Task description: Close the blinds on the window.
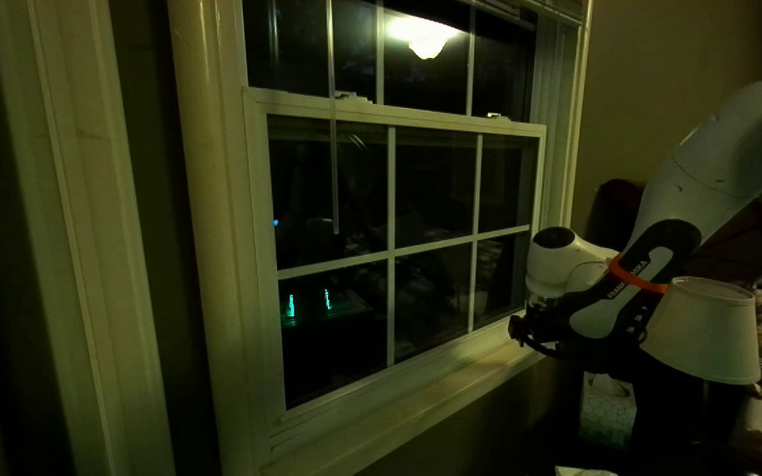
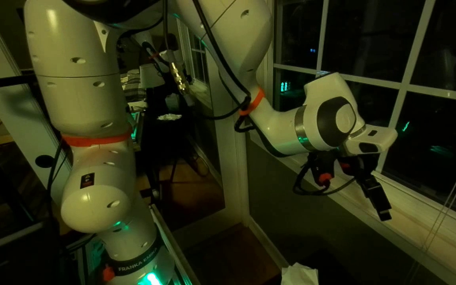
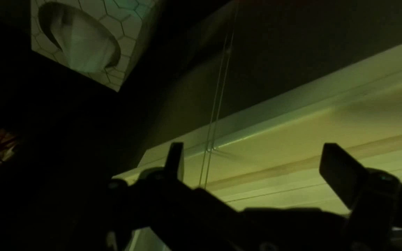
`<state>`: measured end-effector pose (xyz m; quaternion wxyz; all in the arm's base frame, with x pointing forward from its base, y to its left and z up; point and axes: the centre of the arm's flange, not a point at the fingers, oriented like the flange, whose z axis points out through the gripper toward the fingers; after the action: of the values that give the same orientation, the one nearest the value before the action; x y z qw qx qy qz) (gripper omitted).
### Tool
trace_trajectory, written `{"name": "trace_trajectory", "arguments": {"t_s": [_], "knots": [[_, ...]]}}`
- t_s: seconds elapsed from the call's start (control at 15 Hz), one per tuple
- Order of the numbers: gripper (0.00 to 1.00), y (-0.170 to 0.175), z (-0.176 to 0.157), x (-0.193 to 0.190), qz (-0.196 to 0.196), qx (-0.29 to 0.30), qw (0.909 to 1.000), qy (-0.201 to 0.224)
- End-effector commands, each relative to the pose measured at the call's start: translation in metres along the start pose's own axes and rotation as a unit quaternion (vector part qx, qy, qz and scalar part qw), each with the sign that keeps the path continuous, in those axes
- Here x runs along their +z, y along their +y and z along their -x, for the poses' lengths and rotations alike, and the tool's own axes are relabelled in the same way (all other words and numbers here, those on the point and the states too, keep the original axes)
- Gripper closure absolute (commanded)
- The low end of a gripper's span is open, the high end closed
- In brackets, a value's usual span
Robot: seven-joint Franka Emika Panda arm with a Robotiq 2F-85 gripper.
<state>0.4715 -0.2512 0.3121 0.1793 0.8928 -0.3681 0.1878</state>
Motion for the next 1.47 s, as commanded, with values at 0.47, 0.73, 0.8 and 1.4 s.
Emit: {"name": "trace_trajectory", "arguments": {"t_s": [0.47, 0.73, 0.8, 1.4], "knots": [[0.21, 0.028, -0.043, 0.080, 0.042, 0.062, 0.9918, 0.103], [0.46, 0.028, -0.051, 0.090, 0.054, 0.068, 0.9880, 0.127], [0.54, 0.027, -0.052, 0.092, 0.056, 0.069, 0.9873, 0.131], [0.49, 0.014, -0.044, 0.085, 0.062, 0.069, 0.9888, 0.117]]}}
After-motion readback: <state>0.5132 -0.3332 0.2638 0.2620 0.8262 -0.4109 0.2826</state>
